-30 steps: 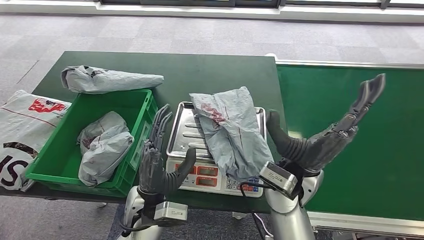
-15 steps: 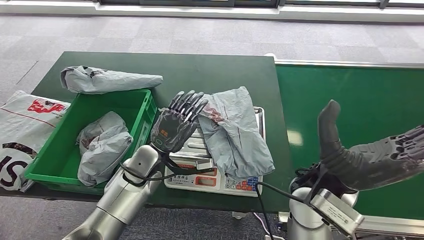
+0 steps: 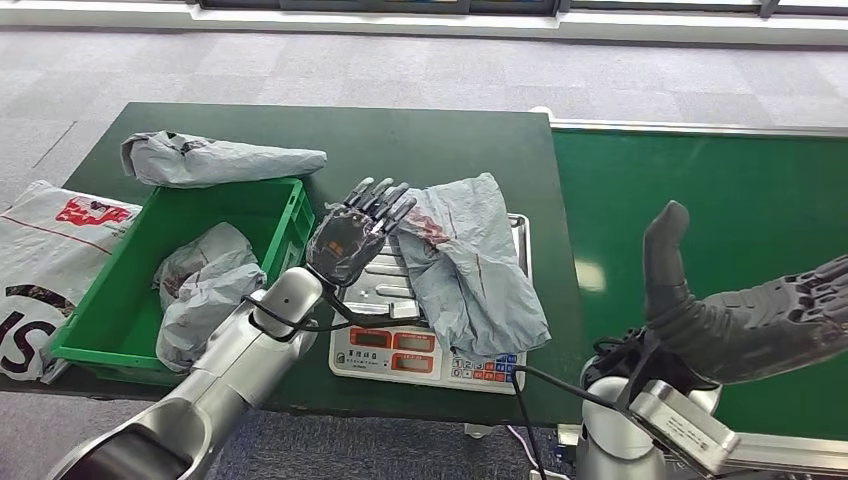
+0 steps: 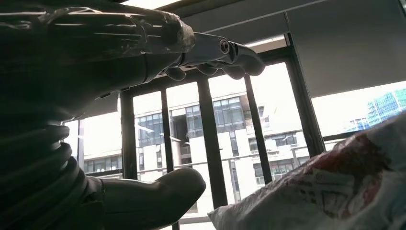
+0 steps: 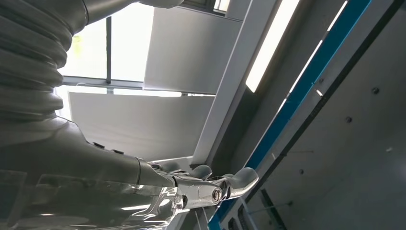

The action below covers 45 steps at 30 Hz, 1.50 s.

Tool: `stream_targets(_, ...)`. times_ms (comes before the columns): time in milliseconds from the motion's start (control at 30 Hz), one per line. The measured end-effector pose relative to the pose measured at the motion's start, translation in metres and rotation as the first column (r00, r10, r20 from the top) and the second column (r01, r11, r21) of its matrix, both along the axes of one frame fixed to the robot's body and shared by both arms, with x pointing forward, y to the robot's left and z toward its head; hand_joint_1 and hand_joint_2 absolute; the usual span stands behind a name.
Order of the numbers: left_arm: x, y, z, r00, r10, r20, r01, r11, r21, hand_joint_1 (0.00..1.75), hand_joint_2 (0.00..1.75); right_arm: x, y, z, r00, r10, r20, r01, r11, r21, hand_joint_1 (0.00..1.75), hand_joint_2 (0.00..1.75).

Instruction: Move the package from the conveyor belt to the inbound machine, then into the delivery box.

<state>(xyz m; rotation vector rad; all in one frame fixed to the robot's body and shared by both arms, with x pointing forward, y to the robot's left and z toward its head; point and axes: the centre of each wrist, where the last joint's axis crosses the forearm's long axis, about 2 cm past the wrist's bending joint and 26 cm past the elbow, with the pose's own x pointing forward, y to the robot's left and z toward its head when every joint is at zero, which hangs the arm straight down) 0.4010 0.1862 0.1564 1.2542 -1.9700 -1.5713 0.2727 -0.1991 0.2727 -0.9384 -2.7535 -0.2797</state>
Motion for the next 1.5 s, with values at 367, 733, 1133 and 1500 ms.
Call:
stream_targets(367,-0.001,-0.012,-0.014,0.993,-0.114,-0.010,0.114,0.981,0.158,0.00,1.75,0.000,0.000,-0.001,1.000,0.003,-0.004,-0.003,1.000,0.004,0.00,1.75)
stream_targets(733,-0.006,-0.038,-0.004,0.964,-0.264,0.033,0.257,0.956,0.142,0.00,1.75,0.003,0.001,-0.005,1.000,0.009,-0.021,-0.009,1.000,0.001,0.00,1.75)
stream_targets(1133,-0.015,-0.058,0.018,0.924,-0.366,0.107,0.367,0.930,0.010,0.00,1.75,0.008,0.005,-0.013,0.998,0.023,-0.057,-0.023,1.000,-0.001,0.00,1.75)
stream_targets(1500,-0.010,-0.079,0.019,0.931,-0.358,-0.075,0.364,0.925,0.106,0.00,1.75,0.010,0.007,-0.017,0.997,0.036,-0.075,-0.036,0.999,0.004,0.00,1.75)
